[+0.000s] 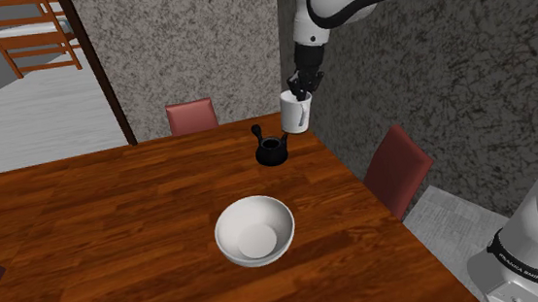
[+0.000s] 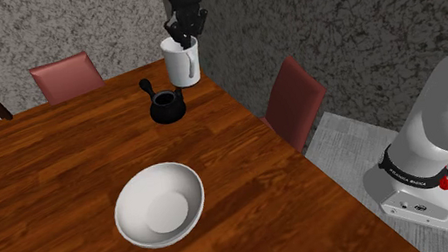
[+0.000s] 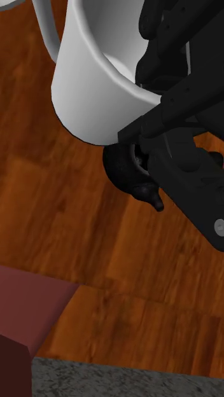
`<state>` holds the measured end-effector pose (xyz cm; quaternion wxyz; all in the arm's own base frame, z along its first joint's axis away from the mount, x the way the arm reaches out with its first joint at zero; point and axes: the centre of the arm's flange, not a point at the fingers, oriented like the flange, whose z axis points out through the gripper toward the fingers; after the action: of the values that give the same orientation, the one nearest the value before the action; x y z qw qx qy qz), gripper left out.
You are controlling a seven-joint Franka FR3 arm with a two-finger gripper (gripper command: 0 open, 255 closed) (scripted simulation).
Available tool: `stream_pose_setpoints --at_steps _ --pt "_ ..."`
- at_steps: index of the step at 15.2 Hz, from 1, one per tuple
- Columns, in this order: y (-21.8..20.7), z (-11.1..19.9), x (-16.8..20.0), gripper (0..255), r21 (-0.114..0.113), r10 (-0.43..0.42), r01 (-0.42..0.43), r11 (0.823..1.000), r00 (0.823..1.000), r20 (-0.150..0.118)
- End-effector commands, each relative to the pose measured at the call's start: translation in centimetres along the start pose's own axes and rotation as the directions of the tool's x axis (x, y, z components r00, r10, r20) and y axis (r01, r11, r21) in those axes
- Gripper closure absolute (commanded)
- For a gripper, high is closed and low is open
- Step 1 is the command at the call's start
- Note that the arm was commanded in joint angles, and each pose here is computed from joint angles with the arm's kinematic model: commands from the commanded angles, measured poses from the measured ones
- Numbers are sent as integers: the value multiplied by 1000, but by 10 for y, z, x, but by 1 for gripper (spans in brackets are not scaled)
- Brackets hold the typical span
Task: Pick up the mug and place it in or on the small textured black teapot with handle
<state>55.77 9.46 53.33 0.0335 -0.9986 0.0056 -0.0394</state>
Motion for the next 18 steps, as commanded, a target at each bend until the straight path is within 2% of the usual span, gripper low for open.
stream_pose_setpoints --at_steps 1,11,18 --pt "1 2 26 255 0 0 0 1000 1000 -1" --pt "23 4 157 255 0 0 0 1000 1000 -1" --pt "25 41 154 255 0 0 0 1000 1000 -1"
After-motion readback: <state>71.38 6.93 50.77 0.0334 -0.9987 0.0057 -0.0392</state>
